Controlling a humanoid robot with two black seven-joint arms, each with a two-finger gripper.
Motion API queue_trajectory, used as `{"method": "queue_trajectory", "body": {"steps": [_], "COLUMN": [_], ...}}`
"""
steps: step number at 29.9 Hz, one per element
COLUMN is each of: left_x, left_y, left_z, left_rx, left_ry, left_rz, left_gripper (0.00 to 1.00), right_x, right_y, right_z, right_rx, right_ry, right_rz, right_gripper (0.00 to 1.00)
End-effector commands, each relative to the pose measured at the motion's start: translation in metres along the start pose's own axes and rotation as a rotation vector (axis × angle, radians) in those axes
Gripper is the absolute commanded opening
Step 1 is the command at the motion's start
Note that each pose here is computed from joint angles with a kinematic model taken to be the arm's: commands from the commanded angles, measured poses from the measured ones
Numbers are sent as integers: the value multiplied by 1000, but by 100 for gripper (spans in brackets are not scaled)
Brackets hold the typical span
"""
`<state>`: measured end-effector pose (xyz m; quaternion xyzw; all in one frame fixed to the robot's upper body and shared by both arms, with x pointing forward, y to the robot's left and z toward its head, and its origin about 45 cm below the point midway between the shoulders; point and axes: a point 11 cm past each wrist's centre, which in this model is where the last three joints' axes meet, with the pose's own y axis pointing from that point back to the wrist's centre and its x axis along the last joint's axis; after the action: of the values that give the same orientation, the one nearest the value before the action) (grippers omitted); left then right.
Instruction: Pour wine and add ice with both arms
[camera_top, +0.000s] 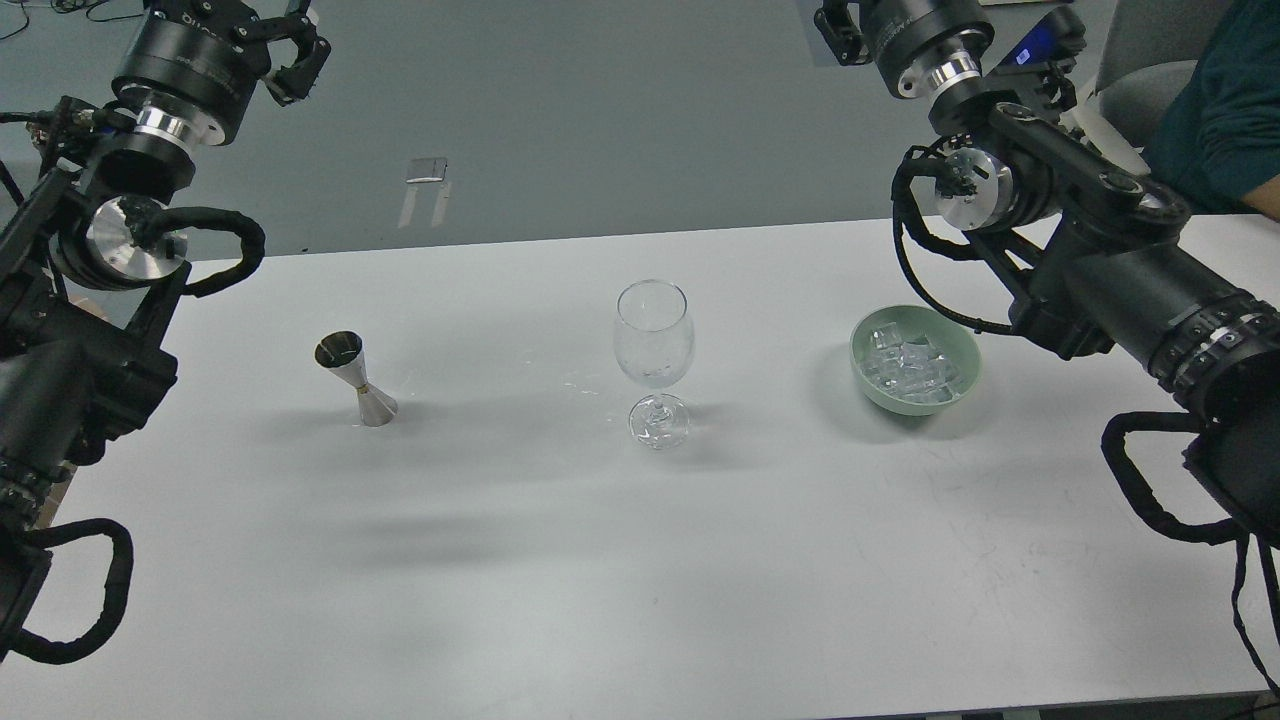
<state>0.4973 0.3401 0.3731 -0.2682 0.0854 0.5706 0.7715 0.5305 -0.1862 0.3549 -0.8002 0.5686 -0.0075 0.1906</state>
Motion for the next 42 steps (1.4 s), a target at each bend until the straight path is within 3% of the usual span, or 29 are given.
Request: {"method": "queue_trajectory", "body": {"steps": [1,42], "left_x": [-2,-9], "left_y": [0,3], "left_z": [-2,-8], "left_rx": [4,20], "left_ry": [2,3], "left_rz": [-4,-37], "left_gripper": [98,100], "right_x": [-1,2], "right_y": [0,1], "right_z": [-1,0], "right_rx": [1,-2], "right_ry": [3,7], "right_rz": [-2,1], "right_gripper": [100,100]}}
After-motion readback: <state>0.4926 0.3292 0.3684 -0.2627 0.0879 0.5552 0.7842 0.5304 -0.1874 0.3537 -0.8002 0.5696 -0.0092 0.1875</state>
